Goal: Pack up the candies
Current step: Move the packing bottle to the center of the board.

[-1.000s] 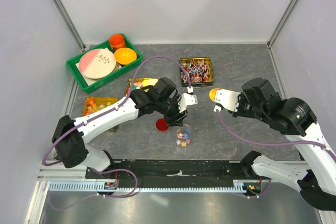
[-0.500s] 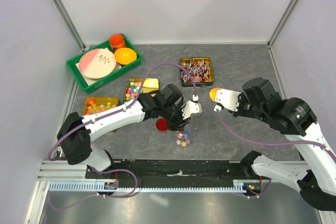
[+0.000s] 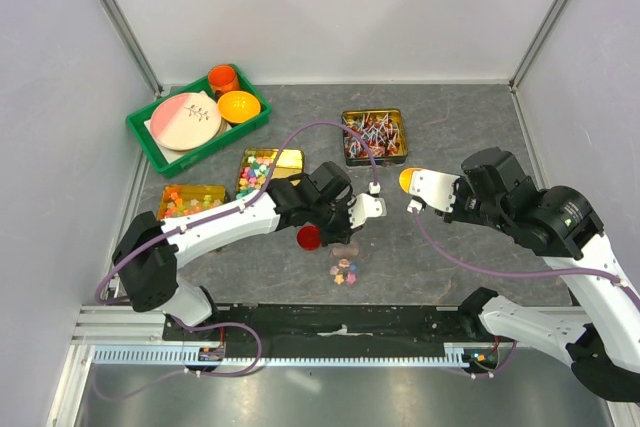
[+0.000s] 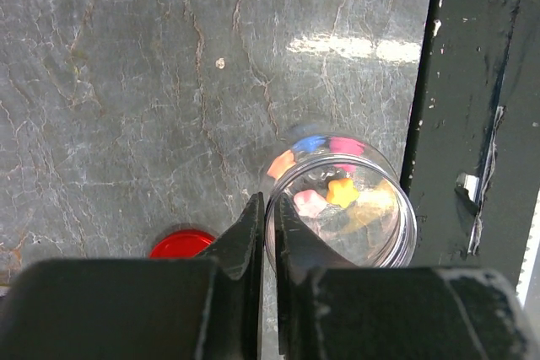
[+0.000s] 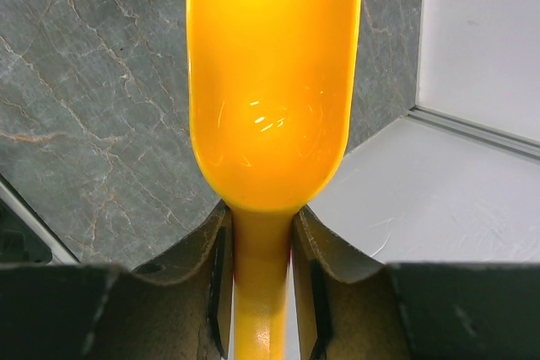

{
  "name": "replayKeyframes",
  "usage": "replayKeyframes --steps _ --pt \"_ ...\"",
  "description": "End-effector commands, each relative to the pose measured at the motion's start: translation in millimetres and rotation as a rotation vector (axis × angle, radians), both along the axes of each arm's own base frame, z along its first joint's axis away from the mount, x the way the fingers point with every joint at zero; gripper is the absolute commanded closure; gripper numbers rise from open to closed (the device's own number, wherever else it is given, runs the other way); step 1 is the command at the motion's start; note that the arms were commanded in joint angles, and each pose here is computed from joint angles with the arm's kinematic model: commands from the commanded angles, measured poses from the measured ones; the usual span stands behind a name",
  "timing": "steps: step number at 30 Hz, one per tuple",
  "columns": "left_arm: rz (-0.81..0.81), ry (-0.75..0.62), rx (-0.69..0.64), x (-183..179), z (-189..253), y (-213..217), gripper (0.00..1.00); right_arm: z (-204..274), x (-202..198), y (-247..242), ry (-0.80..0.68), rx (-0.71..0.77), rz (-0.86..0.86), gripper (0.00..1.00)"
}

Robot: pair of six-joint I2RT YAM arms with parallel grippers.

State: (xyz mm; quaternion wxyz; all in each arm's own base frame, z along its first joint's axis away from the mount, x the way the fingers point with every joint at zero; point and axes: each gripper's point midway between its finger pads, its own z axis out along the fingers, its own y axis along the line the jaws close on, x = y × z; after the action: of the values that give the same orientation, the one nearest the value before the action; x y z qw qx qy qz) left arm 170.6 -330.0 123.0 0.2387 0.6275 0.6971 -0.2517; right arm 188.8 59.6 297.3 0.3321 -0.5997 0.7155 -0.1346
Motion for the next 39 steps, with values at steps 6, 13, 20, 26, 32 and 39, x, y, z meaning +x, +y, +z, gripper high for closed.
replayKeyframes --steps 6,13,20,26,32,39 --pt "0.049 -0.118 0.005 22.7 4.6 -3.0 0.98 7.4 -5.3 -5.1 -0.005 0.006 -0.005 1.0" --pt "0.184 -0.281 0.005 61.1 19.3 -0.5 0.98 13.0 -2.5 -6.6 -0.035 0.014 -0.019 1.0" --pt "0.252 -0.364 -0.019 96.5 39.0 0.6 0.98 14.0 -2.9 -8.2 -0.044 0.015 -0.022 1.0" --pt "0.282 -0.342 -0.058 127.7 48.8 -5.0 0.98 13.5 -5.3 -11.3 -0.052 0.018 -0.028 1.0" --pt "0.266 -0.294 -0.054 141.5 48.6 -25.5 0.98 8.6 -7.8 -14.9 -0.052 0.006 -0.03 1.0" --pt "0.274 -0.262 -0.038 154.6 39.2 -42.8 0.99 5.0 -12.0 -18.9 -0.056 0.006 -0.032 1.0"
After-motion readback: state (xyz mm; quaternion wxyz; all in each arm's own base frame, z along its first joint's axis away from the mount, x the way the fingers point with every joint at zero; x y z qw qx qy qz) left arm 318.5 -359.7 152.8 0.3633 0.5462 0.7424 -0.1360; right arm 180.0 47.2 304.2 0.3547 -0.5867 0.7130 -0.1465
